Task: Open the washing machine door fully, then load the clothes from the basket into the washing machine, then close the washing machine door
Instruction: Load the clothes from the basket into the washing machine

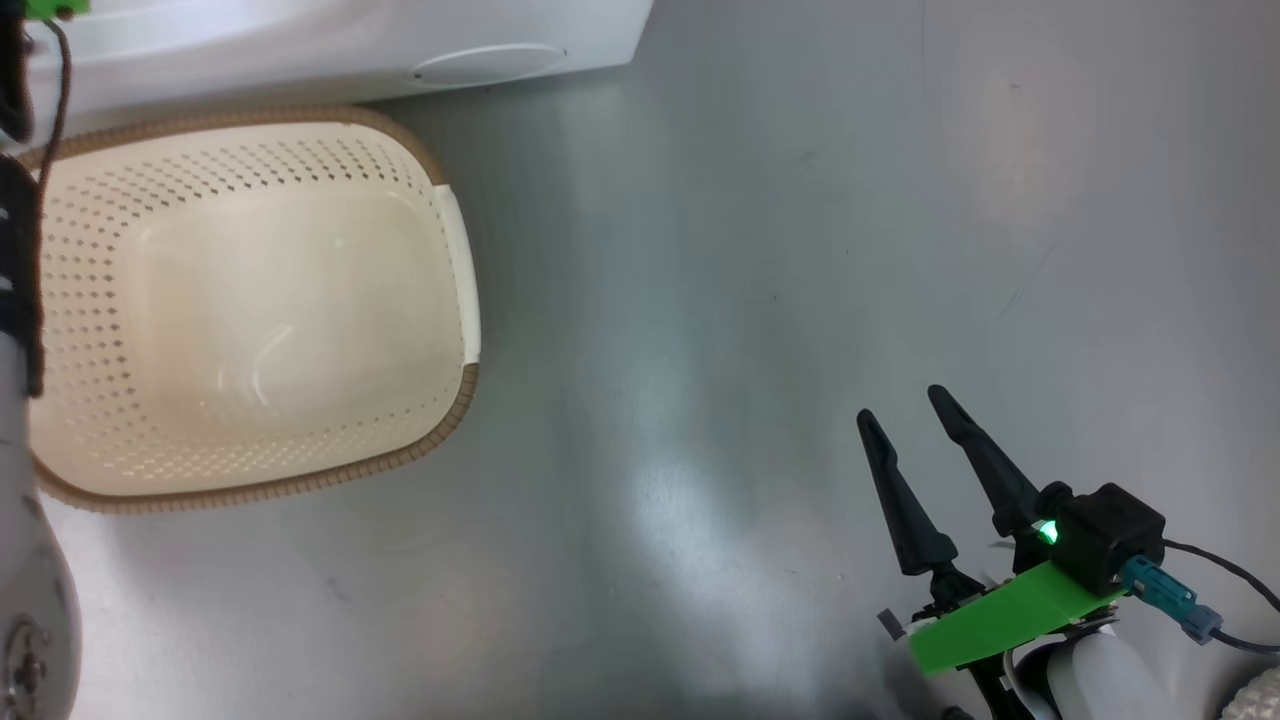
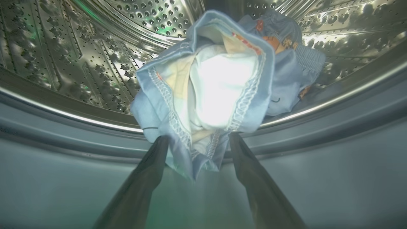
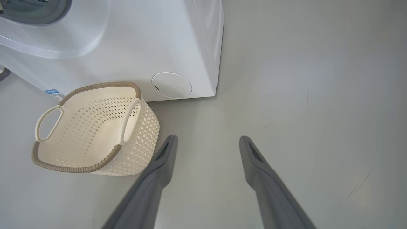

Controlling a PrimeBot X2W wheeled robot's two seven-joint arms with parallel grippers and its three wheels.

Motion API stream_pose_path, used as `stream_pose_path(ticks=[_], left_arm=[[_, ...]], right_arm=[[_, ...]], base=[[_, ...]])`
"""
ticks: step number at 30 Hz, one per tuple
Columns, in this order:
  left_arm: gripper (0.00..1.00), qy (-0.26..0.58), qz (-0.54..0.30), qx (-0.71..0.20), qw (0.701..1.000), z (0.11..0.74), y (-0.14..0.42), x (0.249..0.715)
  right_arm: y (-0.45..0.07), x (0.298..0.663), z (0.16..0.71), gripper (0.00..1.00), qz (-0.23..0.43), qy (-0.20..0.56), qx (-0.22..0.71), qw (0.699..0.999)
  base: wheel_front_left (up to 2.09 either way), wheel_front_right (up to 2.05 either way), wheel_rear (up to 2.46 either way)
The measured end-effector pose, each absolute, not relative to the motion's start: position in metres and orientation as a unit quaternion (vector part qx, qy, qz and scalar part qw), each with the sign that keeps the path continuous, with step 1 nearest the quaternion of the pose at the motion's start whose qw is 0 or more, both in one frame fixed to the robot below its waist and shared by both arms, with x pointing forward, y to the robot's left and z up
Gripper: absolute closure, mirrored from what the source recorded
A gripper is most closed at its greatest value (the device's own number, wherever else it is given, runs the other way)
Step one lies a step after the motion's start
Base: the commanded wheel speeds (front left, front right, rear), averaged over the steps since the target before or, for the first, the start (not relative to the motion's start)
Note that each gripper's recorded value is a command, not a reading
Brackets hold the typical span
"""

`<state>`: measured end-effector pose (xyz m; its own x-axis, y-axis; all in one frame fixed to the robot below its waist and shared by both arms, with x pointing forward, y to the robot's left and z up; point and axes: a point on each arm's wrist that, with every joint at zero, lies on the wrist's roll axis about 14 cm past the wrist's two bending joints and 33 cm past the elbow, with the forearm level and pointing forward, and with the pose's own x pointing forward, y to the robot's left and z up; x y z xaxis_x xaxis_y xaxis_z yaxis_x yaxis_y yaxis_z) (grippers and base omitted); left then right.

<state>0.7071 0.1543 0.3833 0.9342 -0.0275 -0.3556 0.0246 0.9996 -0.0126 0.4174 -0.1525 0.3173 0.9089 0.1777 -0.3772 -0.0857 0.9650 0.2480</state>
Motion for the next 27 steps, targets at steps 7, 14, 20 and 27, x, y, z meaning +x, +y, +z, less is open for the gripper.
stream_pose_path(ticks=[7,14,20,27], left_arm=[[0.00,0.161,-0.005,-0.014,0.987,0.385,0.152,0.724],[1.00,0.178,0.005,-0.024,0.984,0.365,0.150,0.726],[1.00,0.167,0.014,-0.029,0.985,0.361,0.153,0.730],[1.00,0.094,0.019,-0.034,0.995,0.396,0.159,0.737]], right_arm=[[-0.149,0.413,0.305,0.00,0.068,0.220,0.118,0.966],[-0.153,0.411,0.300,0.00,0.060,0.226,0.116,0.965],[-0.160,0.411,0.298,0.00,0.050,0.229,0.113,0.966],[-0.157,0.413,0.302,0.00,0.055,0.222,0.115,0.967]], base=[[0.00,0.00,0.00],[0.00,0.00,0.00],[0.00,0.00,0.00],[0.00,0.00,0.00]])
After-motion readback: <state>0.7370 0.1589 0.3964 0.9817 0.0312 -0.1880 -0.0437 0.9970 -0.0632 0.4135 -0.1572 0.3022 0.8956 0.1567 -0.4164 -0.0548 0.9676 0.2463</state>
